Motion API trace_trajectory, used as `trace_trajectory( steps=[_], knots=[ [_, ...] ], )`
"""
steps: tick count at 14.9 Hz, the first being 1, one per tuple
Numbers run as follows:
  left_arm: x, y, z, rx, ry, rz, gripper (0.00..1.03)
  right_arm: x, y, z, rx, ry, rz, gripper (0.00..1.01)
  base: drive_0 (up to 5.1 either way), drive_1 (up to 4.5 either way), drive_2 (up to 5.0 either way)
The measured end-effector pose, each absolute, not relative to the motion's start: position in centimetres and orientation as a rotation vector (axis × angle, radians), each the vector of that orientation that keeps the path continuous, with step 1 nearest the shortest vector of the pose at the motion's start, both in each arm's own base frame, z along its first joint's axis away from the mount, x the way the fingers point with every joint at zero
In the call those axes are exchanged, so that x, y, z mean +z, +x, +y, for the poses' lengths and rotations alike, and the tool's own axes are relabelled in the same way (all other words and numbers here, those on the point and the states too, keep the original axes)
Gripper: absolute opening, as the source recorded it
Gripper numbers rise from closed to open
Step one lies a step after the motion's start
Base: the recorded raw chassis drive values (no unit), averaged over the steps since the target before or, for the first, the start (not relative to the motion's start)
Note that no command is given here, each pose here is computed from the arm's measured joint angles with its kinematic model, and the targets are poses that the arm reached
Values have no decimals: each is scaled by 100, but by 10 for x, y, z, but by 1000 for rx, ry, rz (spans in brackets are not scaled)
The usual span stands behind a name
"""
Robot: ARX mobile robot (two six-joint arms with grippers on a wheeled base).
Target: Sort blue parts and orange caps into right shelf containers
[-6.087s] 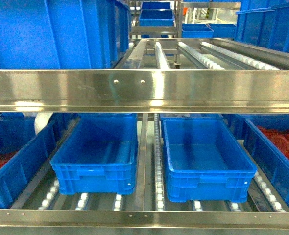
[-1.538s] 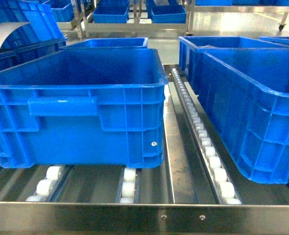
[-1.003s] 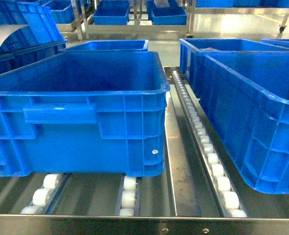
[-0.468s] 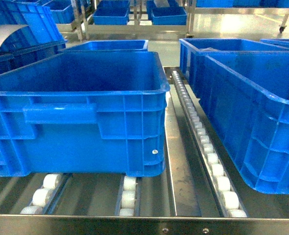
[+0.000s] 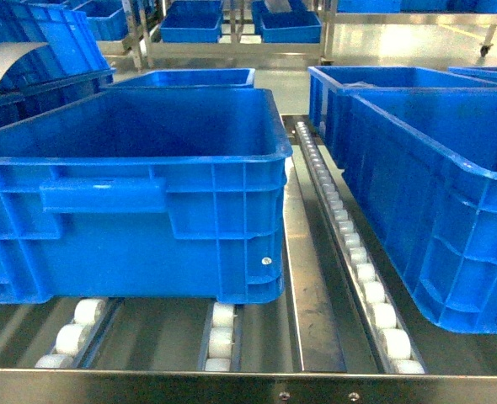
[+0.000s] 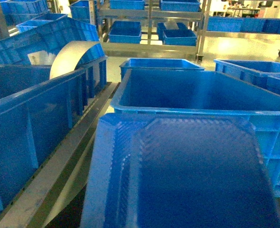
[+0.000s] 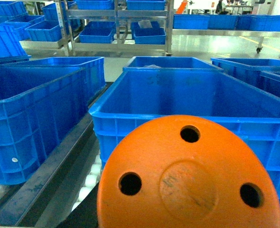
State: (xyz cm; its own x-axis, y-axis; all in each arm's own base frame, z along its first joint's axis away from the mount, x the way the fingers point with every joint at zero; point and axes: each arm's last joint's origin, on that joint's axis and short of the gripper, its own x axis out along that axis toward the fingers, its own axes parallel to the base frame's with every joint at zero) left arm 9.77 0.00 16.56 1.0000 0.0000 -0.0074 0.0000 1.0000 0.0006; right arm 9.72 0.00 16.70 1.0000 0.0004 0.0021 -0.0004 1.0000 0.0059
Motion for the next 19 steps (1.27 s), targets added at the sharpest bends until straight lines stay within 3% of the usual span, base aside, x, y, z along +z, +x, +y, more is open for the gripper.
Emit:
trace_trajectory(
  steps=[5, 6, 7, 8, 9, 12, 13, 14, 16, 18, 19],
  knots=[
    [166, 98, 0, 1, 0, 4, 43, 168, 97, 0, -11, 0, -20, 44, 0, 0, 0],
    [171, 97, -1, -1, -21, -56, 43, 179, 96, 2, -73, -16, -132, 44, 0, 0, 0],
    [182, 97, -3, -5, -49, -161, 43, 188, 94, 4, -94, -12, -225, 44, 0, 0, 0],
    [187, 100, -9, -43, -63, -196, 43, 187, 96, 4, -101, -18, -205, 44, 0, 0, 0],
    [189, 120, -13, -69, -39, -165, 43, 194, 109, -1, -113, -35, -240, 44, 0, 0, 0],
    [251, 195, -21, -91, -30, -309, 43, 236, 168, -8, -72, -64, -259, 44, 0, 0, 0],
    [254, 242, -26, -104, -45, -226, 43, 248, 203, -11, -71, -68, -230, 44, 0, 0, 0],
    [239, 292, -31, -97, -55, -86, 43, 244, 243, -13, -76, -65, -124, 44, 0, 0, 0],
    [208, 353, -40, -70, -81, 75, 43, 220, 297, -16, -125, -90, 31, 44, 0, 0, 0],
    [214, 377, -48, -88, -124, 62, 43, 217, 330, -18, -141, -99, 54, 44, 0, 0, 0],
    [220, 378, -48, -88, -144, 18, 47, 214, 332, -16, -134, -93, 75, 54, 0, 0, 0]
  ],
)
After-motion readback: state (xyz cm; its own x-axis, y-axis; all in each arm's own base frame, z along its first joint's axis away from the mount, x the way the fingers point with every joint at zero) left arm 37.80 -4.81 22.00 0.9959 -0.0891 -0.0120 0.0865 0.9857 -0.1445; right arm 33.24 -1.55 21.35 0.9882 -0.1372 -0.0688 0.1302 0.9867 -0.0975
